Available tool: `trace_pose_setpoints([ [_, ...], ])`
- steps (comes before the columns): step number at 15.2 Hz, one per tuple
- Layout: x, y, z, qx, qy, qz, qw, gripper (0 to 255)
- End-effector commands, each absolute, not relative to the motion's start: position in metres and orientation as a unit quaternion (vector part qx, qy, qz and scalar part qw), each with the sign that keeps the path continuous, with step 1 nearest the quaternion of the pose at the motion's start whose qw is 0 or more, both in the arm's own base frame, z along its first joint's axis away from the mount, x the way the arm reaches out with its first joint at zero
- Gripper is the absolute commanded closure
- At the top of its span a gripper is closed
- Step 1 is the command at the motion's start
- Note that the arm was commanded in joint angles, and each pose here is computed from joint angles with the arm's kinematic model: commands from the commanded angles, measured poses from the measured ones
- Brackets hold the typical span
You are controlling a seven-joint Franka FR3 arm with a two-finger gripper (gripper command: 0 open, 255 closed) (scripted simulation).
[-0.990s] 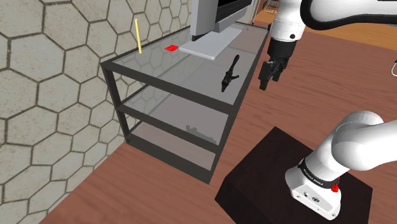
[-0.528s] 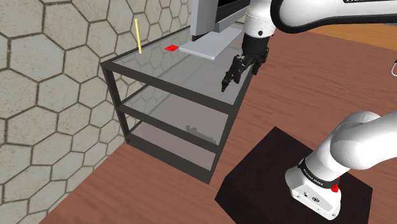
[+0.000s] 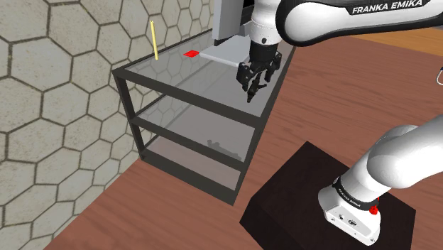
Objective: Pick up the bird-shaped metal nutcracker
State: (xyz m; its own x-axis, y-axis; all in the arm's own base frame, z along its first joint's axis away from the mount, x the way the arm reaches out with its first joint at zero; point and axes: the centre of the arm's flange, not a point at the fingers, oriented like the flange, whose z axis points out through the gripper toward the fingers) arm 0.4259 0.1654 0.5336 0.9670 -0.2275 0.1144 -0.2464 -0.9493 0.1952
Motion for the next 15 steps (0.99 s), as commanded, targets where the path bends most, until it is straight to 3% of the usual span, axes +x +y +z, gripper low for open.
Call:
trace_pose_setpoints([
  [1,0.427,0.166,0.524,0.986,-0.121,0.046,0.105,0],
  [5,0.427,0.166,0.510,0.986,-0.121,0.046,0.105,0],
  [6,0.427,0.166,0.510,0.986,-0.121,0.046,0.105,255],
  [15,0.427,0.166,0.510,0.986,-0.121,0.046,0.105,255],
])
